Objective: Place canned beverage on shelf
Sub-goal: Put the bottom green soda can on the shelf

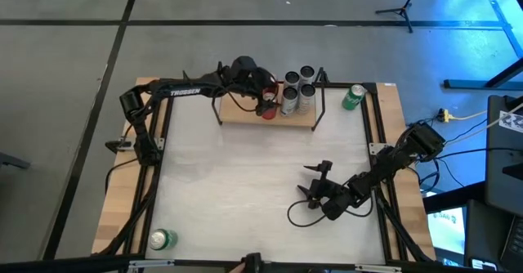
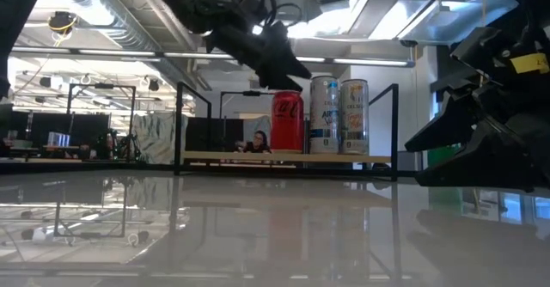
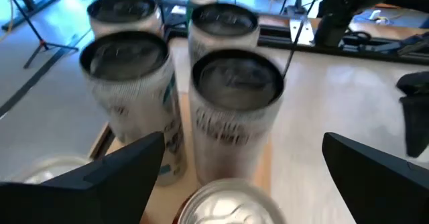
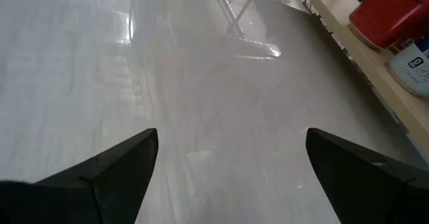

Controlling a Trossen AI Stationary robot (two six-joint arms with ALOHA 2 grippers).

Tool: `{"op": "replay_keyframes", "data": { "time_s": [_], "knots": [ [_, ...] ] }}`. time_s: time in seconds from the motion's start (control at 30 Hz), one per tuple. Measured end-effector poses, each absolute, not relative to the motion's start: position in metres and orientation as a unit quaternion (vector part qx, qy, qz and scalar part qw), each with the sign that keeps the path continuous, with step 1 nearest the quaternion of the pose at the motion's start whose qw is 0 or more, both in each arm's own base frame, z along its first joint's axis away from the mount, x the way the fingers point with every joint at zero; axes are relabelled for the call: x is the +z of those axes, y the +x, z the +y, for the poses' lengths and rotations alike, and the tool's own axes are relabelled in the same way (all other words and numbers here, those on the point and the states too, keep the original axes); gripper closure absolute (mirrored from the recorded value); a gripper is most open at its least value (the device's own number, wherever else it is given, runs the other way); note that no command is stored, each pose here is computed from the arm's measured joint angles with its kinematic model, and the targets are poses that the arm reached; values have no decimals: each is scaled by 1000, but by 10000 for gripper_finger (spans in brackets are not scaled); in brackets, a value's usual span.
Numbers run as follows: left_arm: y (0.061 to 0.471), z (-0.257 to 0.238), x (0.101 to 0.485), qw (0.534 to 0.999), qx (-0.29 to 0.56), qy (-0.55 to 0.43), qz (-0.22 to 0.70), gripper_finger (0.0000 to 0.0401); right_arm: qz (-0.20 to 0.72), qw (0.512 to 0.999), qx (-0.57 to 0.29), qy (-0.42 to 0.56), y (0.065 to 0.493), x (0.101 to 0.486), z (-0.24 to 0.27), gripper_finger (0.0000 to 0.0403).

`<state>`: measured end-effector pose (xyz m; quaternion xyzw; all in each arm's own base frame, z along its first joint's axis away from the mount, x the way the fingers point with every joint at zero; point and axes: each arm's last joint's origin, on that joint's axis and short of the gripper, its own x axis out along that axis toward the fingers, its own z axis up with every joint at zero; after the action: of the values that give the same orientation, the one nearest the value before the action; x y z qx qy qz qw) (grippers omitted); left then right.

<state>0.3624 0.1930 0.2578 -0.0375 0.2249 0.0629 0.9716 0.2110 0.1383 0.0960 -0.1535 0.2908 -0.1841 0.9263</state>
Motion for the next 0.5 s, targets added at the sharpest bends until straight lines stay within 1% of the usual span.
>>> {"op": "replay_keyframes", "data": {
  "time_s": [0.17,0.27,0.4,0.5],
  "knots": [
    [367,183,280,974,41,-17,223,7,291,926,-184,-153,211,96,138,26],
    [363,172,302,975,55,-4,214,7,290,926,-184,-153,211,96,138,26],
    [348,148,344,975,94,19,199,7,290,927,-184,-152,211,96,139,26],
    [329,124,376,972,117,21,203,7,290,927,-184,-153,211,96,139,26]
  ]
}}
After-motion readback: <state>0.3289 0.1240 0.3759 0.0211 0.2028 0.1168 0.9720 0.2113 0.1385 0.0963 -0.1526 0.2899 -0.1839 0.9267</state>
